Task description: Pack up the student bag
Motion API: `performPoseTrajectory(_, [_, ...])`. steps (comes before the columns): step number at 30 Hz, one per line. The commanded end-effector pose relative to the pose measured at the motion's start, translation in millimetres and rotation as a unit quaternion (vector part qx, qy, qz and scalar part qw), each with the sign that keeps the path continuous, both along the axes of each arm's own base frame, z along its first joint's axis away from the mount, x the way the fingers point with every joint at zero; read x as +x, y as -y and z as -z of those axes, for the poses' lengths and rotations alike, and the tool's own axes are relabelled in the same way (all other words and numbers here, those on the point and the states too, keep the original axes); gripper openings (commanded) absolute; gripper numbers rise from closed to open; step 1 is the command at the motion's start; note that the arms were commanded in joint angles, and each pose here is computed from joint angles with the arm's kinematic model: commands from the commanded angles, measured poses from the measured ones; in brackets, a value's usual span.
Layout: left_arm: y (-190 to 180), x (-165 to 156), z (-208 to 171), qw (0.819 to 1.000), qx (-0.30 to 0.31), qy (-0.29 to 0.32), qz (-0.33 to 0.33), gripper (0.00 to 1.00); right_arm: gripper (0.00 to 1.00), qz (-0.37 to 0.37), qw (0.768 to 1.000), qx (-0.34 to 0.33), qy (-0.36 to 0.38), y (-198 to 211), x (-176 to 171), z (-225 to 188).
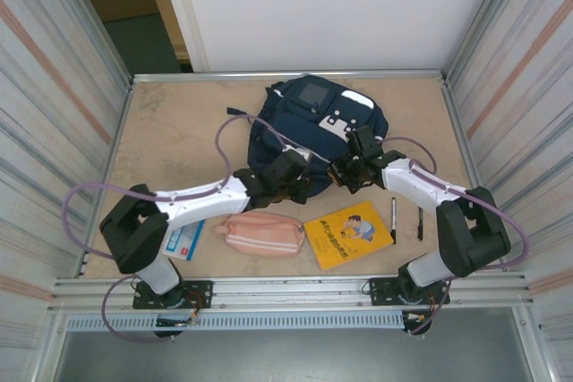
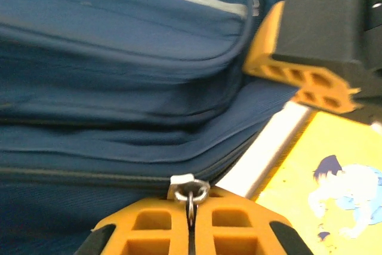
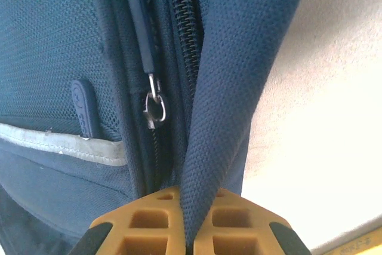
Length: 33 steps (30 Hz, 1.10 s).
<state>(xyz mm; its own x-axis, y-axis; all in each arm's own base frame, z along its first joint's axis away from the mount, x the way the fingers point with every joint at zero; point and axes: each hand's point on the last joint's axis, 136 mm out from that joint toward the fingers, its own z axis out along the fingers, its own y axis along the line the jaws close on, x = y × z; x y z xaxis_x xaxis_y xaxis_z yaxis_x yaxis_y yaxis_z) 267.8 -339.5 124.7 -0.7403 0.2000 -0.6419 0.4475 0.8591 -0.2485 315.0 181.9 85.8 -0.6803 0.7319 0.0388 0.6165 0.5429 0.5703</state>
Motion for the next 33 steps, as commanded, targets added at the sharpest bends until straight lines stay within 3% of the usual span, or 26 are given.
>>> performPoseTrajectory(1, [-54, 13, -24, 0.995, 0.057, 0.061, -0.061, 0.0, 0.02, -0.036, 0.996, -0.059, 0.056, 30, 17, -17])
performPoseTrajectory(4, [-82, 17, -15, 0.994, 0.066, 0.044, -0.07, 0.0, 0.03, -0.091, 0.992, -0.049, 0.07, 35, 21, -20])
performPoseTrajectory(7, [-96, 19, -11, 0.995, 0.063, 0.041, -0.066, 0.0, 0.11, -0.163, 0.983, -0.022, 0.081, 33, 26, -21])
performPoseTrajectory(12, [-79, 9, -7, 0.998, 0.051, 0.026, 0.002, 0.0, 0.17, -0.18, 0.979, -0.038, 0.084, 55, 50, -10])
performPoseTrajectory(16, [-44, -3, -15, 0.998, 0.019, 0.014, 0.054, 0.0, 0.43, -0.158, 0.984, -0.036, 0.071, 68, 61, -10])
performPoseTrajectory(20, [-19, -7, -18, 0.998, -0.013, 0.0, 0.055, 0.0, 0.58, -0.079, 0.995, -0.056, 0.019, 84, 37, -18])
performPoseTrajectory(26, [29, -12, -19, 0.995, -0.036, -0.007, 0.088, 0.0, 0.66, 0.03, 0.995, -0.067, -0.064, 68, -32, -31])
performPoseTrajectory(33, [68, -15, -38, 0.989, -0.084, 0.017, 0.123, 0.0, 0.66, 0.033, 0.996, -0.007, -0.082, 23, -43, -20])
